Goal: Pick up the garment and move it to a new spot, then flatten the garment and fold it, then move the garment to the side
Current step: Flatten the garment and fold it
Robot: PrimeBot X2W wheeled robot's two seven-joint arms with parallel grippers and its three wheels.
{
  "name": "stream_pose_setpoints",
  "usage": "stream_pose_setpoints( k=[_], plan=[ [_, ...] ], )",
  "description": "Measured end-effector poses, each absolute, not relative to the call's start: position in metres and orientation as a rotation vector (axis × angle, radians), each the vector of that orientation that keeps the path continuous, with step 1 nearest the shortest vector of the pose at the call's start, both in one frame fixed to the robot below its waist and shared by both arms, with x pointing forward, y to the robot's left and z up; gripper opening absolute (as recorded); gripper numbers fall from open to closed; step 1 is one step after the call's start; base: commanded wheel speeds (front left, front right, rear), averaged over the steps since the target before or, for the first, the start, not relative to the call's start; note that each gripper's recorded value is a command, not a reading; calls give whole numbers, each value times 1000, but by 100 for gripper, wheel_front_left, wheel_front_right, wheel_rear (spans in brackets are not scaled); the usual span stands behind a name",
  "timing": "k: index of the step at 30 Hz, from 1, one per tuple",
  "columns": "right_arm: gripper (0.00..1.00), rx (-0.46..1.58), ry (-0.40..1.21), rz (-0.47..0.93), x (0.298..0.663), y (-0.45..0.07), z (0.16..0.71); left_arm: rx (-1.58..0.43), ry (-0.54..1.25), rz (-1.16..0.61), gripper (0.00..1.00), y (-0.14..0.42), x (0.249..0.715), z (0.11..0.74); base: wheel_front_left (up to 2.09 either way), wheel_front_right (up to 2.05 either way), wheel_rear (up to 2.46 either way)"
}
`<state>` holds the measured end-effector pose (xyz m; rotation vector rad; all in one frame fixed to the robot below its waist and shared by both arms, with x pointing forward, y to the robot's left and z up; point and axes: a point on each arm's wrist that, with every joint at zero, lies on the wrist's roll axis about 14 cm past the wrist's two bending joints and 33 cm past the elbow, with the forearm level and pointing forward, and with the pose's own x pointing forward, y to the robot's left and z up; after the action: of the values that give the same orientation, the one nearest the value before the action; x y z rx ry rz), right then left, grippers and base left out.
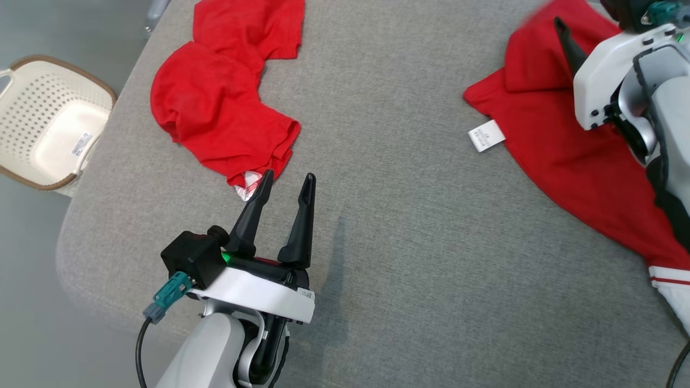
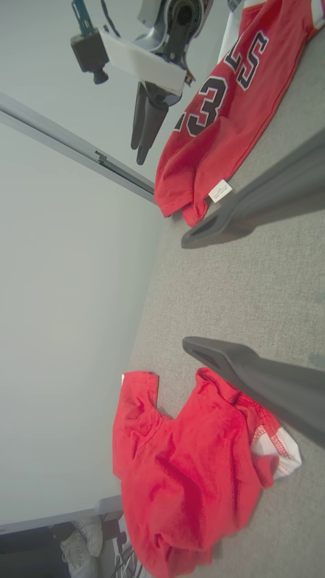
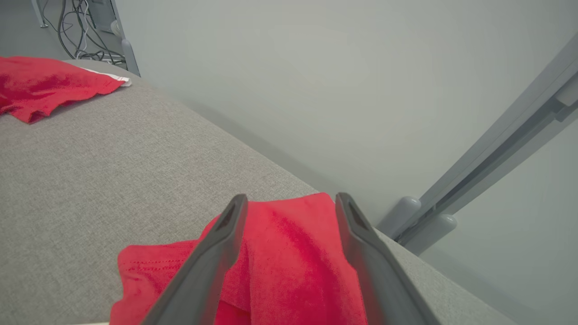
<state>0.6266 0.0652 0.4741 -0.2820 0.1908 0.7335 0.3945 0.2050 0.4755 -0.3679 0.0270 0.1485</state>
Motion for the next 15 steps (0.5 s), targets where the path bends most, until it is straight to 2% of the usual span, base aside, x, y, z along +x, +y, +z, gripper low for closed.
stream_pose_setpoints(
  k=[6, 15],
  plan=[
    [100, -275, 242, 711, 612, 51, 464, -353, 14, 112, 100, 197, 400, 479, 0, 0, 0],
    [100, -155, 92, 636, 592, 5, 504, -343, -16, 26, 100, 175, 413, 488, 0, 0, 0]
  ],
)
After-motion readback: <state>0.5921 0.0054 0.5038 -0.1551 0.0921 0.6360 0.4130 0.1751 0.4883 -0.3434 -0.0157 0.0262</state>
